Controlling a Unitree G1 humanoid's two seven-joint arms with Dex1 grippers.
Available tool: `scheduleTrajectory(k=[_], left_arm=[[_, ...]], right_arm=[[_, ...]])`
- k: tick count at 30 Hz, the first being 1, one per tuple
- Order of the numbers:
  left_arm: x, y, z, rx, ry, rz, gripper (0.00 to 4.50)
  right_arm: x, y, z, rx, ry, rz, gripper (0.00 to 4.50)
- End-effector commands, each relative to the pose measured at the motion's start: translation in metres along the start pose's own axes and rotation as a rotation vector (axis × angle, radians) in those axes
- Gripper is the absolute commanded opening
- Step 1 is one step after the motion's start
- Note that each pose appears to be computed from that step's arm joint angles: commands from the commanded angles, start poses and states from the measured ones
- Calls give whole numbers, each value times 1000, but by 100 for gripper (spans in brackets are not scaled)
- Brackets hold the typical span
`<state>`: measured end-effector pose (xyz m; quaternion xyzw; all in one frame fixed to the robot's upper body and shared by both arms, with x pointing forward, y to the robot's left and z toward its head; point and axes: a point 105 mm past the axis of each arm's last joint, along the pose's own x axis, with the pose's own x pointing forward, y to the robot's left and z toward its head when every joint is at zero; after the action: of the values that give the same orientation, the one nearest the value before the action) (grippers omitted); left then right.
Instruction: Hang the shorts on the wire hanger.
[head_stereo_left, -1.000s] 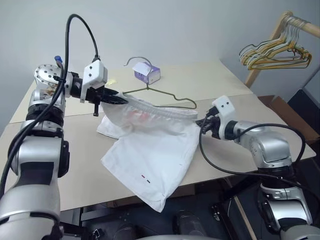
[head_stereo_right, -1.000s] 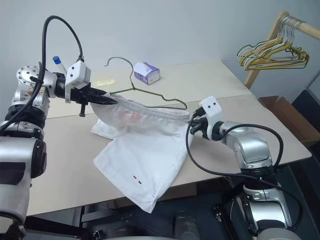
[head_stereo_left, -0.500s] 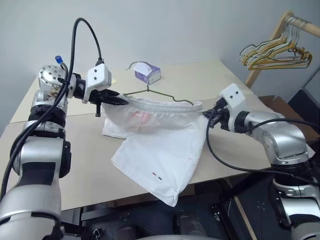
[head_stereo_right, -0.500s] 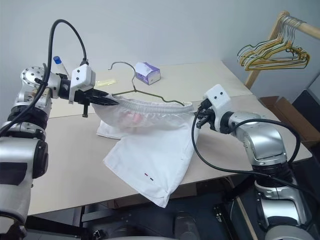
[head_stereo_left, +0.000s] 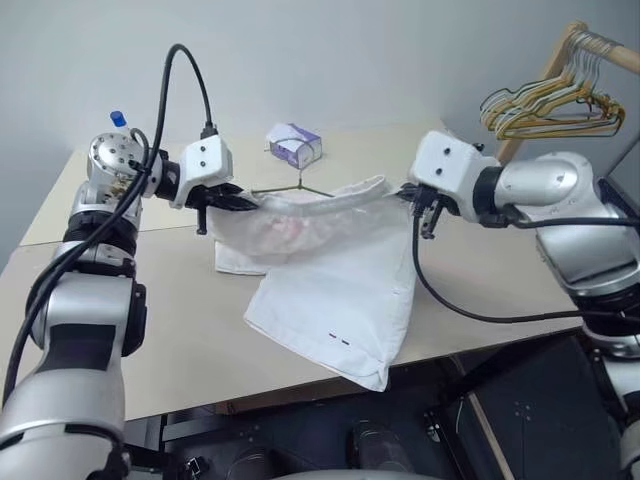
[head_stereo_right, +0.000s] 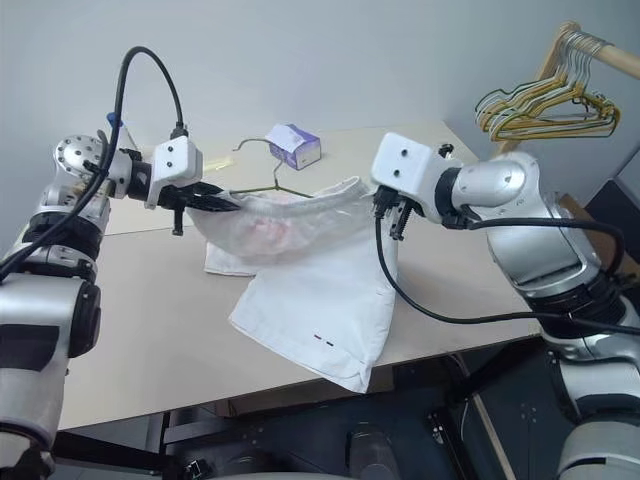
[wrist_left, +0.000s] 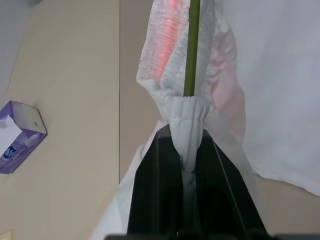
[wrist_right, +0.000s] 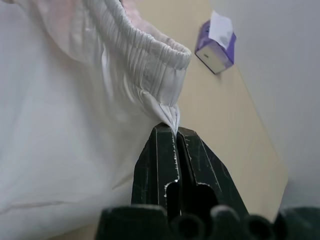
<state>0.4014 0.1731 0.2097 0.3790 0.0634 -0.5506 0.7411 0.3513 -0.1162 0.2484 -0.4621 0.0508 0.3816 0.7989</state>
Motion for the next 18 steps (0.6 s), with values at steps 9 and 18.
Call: scheduleTrajectory(k=[9,18], left_arm=[[-8,9,20,41,-84,35,0],[-13,11,21,17,-122,64,0]], right_arm=[[18,-11,35,-77,-80,-55,3],[26,5,17,-204,-43,-11,52]])
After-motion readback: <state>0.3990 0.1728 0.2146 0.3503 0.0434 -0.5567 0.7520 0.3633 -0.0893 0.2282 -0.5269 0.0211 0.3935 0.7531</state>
